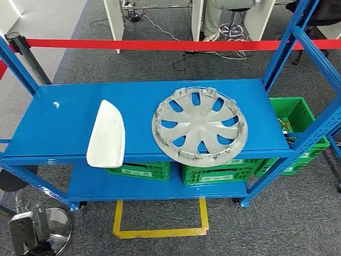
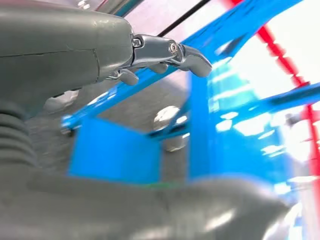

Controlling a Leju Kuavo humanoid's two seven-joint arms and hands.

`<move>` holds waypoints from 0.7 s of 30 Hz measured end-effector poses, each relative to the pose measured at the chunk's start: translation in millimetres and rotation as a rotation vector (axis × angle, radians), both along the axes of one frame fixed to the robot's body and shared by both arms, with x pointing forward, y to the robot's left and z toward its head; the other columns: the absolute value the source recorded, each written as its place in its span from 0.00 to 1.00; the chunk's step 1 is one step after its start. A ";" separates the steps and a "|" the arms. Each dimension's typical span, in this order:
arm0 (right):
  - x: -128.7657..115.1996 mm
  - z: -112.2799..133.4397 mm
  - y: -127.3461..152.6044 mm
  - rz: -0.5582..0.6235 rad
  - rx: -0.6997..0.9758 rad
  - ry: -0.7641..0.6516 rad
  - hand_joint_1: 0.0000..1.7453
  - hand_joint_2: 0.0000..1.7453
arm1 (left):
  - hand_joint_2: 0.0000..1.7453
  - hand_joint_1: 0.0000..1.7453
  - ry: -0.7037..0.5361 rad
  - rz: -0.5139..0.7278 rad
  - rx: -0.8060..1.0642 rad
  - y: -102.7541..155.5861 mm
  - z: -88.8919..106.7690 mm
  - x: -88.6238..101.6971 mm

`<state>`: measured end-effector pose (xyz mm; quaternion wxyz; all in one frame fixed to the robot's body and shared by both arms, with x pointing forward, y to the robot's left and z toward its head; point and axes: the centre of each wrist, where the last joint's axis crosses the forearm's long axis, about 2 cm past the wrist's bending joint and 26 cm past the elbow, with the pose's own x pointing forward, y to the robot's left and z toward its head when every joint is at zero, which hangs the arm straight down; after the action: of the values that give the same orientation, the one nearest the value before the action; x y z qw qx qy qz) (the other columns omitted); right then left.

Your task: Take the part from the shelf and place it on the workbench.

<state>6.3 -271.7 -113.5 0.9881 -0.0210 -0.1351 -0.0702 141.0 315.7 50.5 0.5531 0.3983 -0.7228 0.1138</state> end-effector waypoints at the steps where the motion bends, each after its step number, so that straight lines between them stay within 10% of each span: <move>1: 0.0 0.0 -0.3 0.000 -0.001 0.000 0.00 0.00 | 1.00 0.00 -0.014 0.003 0.011 0.9 3.1 0.0; 8: 0.1 0.1 -4.1 0.005 -0.013 -0.014 0.00 0.00 | 1.00 0.00 -0.103 -0.058 0.144 16.3 33.1 -2.6; 21: 2.2 0.3 -13.3 0.067 0.011 -0.020 0.00 0.00 | 1.00 0.00 0.196 -0.248 0.393 44.7 45.0 -1.0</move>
<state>8.5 -285.0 -113.2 0.9886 -0.0101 -0.1453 -0.0380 140.0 360.4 95.5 0.5421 0.4156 -0.7174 -0.1367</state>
